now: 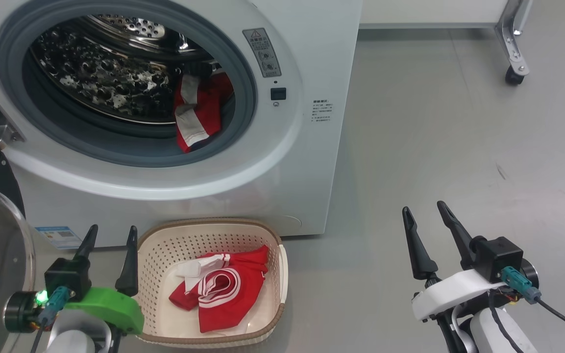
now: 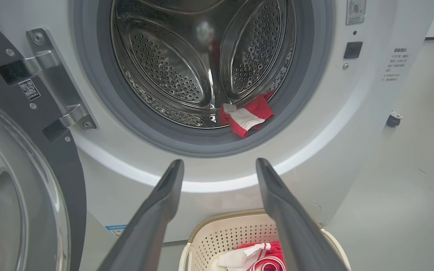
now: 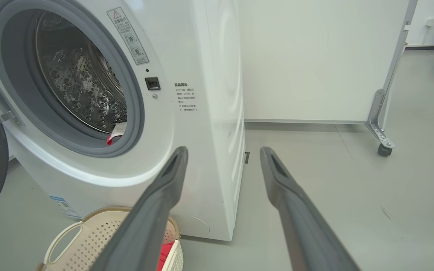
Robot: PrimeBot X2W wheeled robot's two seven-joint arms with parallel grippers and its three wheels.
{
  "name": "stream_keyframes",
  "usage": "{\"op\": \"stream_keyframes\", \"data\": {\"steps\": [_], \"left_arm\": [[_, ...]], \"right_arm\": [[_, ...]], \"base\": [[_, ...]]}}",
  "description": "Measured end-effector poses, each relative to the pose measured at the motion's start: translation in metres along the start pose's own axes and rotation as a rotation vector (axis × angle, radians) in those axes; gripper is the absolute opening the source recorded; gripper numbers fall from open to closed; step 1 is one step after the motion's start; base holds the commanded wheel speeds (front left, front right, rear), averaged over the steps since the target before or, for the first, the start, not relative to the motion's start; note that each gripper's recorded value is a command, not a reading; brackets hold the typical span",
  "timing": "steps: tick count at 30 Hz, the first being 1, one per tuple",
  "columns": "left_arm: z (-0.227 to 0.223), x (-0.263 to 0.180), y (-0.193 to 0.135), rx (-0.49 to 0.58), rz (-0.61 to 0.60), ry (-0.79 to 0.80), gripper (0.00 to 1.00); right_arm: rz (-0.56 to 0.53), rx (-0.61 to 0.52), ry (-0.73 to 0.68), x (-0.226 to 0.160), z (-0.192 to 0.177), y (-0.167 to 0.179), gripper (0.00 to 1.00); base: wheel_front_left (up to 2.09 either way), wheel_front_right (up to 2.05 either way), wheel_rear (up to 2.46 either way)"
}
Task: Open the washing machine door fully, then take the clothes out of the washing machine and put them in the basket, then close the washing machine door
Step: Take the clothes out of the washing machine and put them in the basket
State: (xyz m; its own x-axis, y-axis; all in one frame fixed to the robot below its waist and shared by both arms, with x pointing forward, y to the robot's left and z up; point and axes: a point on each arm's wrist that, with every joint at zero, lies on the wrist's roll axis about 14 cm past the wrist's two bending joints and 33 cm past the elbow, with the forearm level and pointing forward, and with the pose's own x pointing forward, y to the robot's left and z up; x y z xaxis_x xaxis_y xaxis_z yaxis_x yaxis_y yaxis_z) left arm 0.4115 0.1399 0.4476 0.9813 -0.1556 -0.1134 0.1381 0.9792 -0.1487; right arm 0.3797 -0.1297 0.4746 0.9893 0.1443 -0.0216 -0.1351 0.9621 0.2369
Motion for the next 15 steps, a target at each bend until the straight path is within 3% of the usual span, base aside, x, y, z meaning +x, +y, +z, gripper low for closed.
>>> {"op": "stream_keyframes", "data": {"steps": [15], "left_arm": [[0.019, -0.025, -0.004, -0.028, 0.010, -0.076, 1.00]], "right_arm": [[0.017, -0.002, -0.024, -0.011, 0.008, 0.008, 1.00]], "base": [[0.00, 0.00, 0.00]]}}
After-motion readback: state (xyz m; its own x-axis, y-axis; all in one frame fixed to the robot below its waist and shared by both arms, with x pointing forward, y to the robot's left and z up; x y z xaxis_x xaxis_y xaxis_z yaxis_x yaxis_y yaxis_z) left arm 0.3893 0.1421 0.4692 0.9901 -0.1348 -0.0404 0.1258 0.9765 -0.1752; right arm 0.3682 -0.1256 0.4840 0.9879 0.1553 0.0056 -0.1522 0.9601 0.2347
